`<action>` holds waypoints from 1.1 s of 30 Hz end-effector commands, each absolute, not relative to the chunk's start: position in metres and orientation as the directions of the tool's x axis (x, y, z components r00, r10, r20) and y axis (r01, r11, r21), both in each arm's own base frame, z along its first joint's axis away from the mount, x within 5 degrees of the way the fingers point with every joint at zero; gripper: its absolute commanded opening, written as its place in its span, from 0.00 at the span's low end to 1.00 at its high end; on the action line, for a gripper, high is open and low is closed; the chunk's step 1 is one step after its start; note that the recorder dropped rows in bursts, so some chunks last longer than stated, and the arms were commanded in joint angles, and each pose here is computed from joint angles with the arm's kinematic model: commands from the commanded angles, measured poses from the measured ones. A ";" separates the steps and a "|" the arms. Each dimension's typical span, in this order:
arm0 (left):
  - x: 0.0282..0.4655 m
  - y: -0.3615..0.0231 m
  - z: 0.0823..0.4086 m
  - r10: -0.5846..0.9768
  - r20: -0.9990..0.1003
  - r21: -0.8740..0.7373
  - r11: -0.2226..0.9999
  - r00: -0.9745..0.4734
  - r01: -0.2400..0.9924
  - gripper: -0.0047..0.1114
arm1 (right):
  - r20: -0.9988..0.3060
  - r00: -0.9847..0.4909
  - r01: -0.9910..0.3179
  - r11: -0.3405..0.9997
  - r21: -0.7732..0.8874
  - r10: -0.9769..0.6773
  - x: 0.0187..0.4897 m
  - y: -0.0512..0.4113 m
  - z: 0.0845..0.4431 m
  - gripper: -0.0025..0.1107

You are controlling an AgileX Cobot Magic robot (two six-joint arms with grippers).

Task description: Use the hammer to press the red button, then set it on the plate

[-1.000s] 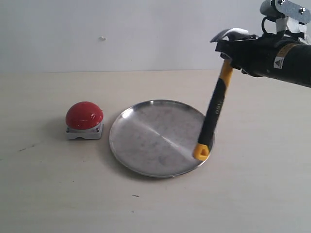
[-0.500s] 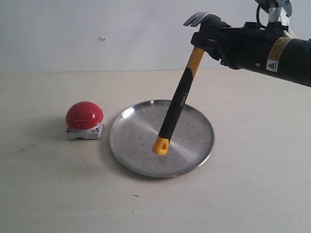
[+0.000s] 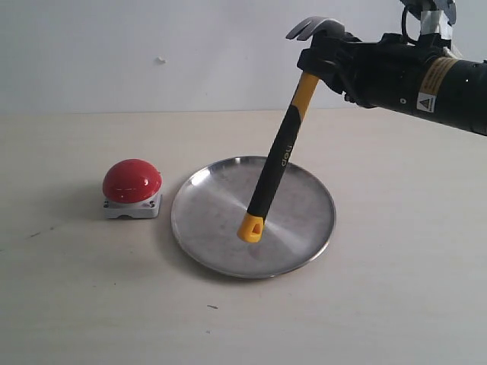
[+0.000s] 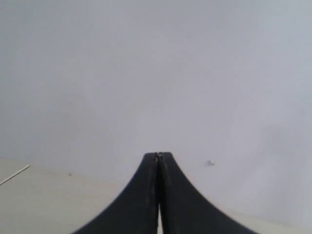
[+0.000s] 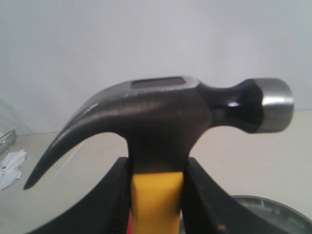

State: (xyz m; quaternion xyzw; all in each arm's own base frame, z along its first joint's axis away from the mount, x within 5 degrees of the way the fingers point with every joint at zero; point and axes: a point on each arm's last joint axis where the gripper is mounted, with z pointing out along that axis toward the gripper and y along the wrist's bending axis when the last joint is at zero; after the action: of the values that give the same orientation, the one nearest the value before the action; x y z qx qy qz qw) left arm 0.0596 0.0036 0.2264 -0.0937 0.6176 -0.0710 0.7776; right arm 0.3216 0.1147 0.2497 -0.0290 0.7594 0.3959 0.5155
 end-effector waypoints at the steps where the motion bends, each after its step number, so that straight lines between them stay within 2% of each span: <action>1: 0.053 0.004 0.245 -0.353 -0.843 -0.346 0.933 0.405 0.094 0.04 | -0.815 -0.423 -0.505 0.644 0.575 0.396 0.320 0.116 0.264 0.02; 5: 0.039 0.006 0.266 -0.397 -0.673 -0.355 0.914 0.623 0.199 0.04 | -0.817 -0.423 -0.507 0.644 0.573 0.393 0.320 0.116 0.264 0.02; 8: 0.034 0.016 0.279 -0.506 -0.521 -0.476 0.841 0.687 0.258 0.04 | -0.817 -0.423 -0.507 0.644 0.573 0.393 0.320 0.116 0.264 0.02; 10: 0.037 0.018 0.295 -0.534 -0.512 -0.517 0.817 0.673 0.254 0.04 | -0.817 -0.423 -0.507 0.644 0.573 0.393 0.320 0.116 0.264 0.02; 12: 0.052 0.015 0.325 -0.482 -0.606 -0.472 0.858 0.633 0.201 0.04 | -0.818 -0.423 -0.505 0.648 0.570 0.390 0.320 0.116 0.264 0.02; 14: 0.090 0.012 0.343 -0.437 -0.738 -0.433 0.891 0.514 0.136 0.04 | -0.818 -0.423 -0.505 0.648 0.570 0.390 0.320 0.116 0.264 0.02; 15: 0.126 0.009 0.346 -0.402 -0.843 -0.399 0.913 0.358 0.084 0.04 | -0.818 -0.423 -0.505 0.648 0.570 0.390 0.320 0.116 0.264 0.02; 16: 0.141 0.008 0.342 -0.390 -0.882 -0.389 0.919 0.266 0.059 0.04 | -0.818 -0.423 -0.504 0.649 0.570 0.390 0.320 0.116 0.264 0.02; 17: 0.179 0.004 0.330 -0.370 -0.927 -0.369 0.929 0.056 0.027 0.04 | -0.818 -0.424 -0.503 0.650 0.570 0.390 0.320 0.116 0.264 0.02; 18: 0.206 -0.002 0.317 -0.366 -0.927 -0.370 0.928 -0.081 0.037 0.04 | -0.818 -0.424 -0.503 0.650 0.570 0.390 0.320 0.116 0.264 0.02; 19: 0.223 -0.011 0.305 -0.353 -0.920 -0.369 0.926 -0.169 0.075 0.04 | -0.818 -0.424 -0.503 0.650 0.570 0.390 0.320 0.116 0.264 0.02; 20: 0.242 -0.033 0.290 -0.294 -0.914 -0.352 0.917 -0.278 0.187 0.04 | -0.816 -0.423 -0.500 0.649 0.573 0.394 0.320 0.116 0.264 0.02; 21: 0.250 -0.047 0.285 -0.253 -0.911 -0.346 0.899 -0.326 0.269 0.04 | -0.815 -0.423 -0.499 0.648 0.575 0.397 0.320 0.116 0.264 0.02; 22: 0.260 -0.075 0.272 -0.179 -0.895 -0.352 0.846 -0.408 0.400 0.04 | -0.814 -0.423 -0.498 0.648 0.576 0.399 0.320 0.115 0.264 0.02; 26: 0.279 -0.156 0.246 0.122 -0.871 -0.225 0.761 -0.475 0.608 0.04 | -0.812 -0.422 -0.496 0.647 0.579 0.403 0.320 0.115 0.264 0.02; 28: 0.282 -0.178 0.239 0.219 -0.861 -0.146 0.759 -0.459 0.635 0.06 | -0.812 -0.422 -0.496 0.647 0.579 0.403 0.320 0.115 0.264 0.02; 30: 0.281 -0.198 0.233 0.274 -0.850 -0.102 0.754 -0.451 0.649 0.10 | -0.812 -0.422 -0.496 0.647 0.579 0.403 0.320 0.115 0.264 0.02; 33: 0.273 -0.224 0.227 0.325 -0.838 -0.078 0.724 -0.439 0.685 0.23 | -0.809 -0.421 -0.492 0.646 0.584 0.410 0.321 0.115 0.264 0.02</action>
State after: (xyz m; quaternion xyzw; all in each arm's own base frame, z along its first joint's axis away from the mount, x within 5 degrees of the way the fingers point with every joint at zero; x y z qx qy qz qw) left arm 0.2778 -0.2044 0.2306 0.2873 0.8235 -0.2188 0.4376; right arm 0.3215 0.1149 0.2496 -0.0308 0.7598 0.3954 0.5152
